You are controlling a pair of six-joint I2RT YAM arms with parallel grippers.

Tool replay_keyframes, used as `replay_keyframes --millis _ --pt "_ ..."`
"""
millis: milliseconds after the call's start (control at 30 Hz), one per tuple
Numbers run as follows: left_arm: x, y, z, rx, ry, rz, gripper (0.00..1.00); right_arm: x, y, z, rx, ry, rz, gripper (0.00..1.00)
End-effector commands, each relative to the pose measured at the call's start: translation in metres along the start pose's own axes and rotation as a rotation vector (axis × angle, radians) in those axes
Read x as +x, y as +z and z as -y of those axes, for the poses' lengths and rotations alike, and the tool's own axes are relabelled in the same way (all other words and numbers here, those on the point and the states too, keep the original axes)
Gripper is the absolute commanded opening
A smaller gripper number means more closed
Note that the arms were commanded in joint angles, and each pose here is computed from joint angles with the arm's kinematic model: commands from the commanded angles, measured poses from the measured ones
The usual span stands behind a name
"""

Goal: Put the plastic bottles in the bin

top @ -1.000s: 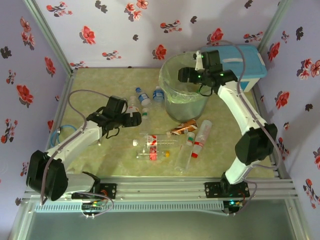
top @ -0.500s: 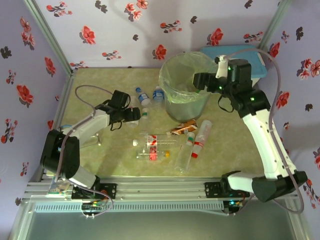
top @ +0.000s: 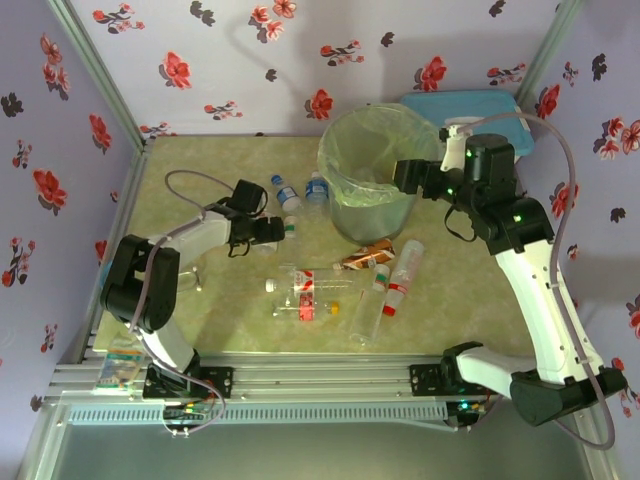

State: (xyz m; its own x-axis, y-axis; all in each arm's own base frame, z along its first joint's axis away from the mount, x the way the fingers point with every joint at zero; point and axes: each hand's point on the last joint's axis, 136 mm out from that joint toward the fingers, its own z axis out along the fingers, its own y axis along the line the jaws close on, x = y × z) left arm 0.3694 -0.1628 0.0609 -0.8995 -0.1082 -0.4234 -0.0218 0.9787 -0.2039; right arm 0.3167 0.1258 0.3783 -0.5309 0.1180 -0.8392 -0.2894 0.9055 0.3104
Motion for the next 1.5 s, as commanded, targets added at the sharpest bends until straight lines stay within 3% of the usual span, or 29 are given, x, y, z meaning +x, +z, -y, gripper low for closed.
replay_keyframes --millis 0,467,633,800,933,1100,1200,1467 --pt "0.001 0.01 -0.01 0.002 -0.043 0.0 0.87 0.005 -0.002 0.006 0.025 0.017 -0.009 0.85" --pt "0.011 0.031 -0.018 -0.02 -0.045 -0.042 0.76 0.008 0.0 0.008 0.028 0.016 -0.014 0.85" --pt "0.008 0.026 -0.016 -0.015 -0.037 -0.033 0.65 0.006 -0.002 0.005 0.019 0.013 -0.009 0.85" --pt "0.002 0.012 -0.013 -0.004 -0.022 -0.01 0.63 0.003 -0.004 0.003 0.004 0.005 0.012 0.85" --pt "-0.012 -0.019 -0.007 0.034 -0.008 0.068 0.62 -0.004 -0.004 -0.011 -0.07 0.022 0.028 0.84" --pt "-0.031 -0.068 0.004 0.128 -0.03 0.227 0.54 -0.017 0.004 -0.05 -0.277 0.077 0.057 0.84" --pt "-0.039 -0.101 0.025 0.264 -0.02 0.316 0.5 -0.02 0.013 -0.076 -0.344 0.06 0.054 0.84" --pt "-0.047 -0.19 0.084 0.626 0.046 0.548 0.23 -0.018 0.059 -0.146 -0.507 0.082 -0.022 0.84"
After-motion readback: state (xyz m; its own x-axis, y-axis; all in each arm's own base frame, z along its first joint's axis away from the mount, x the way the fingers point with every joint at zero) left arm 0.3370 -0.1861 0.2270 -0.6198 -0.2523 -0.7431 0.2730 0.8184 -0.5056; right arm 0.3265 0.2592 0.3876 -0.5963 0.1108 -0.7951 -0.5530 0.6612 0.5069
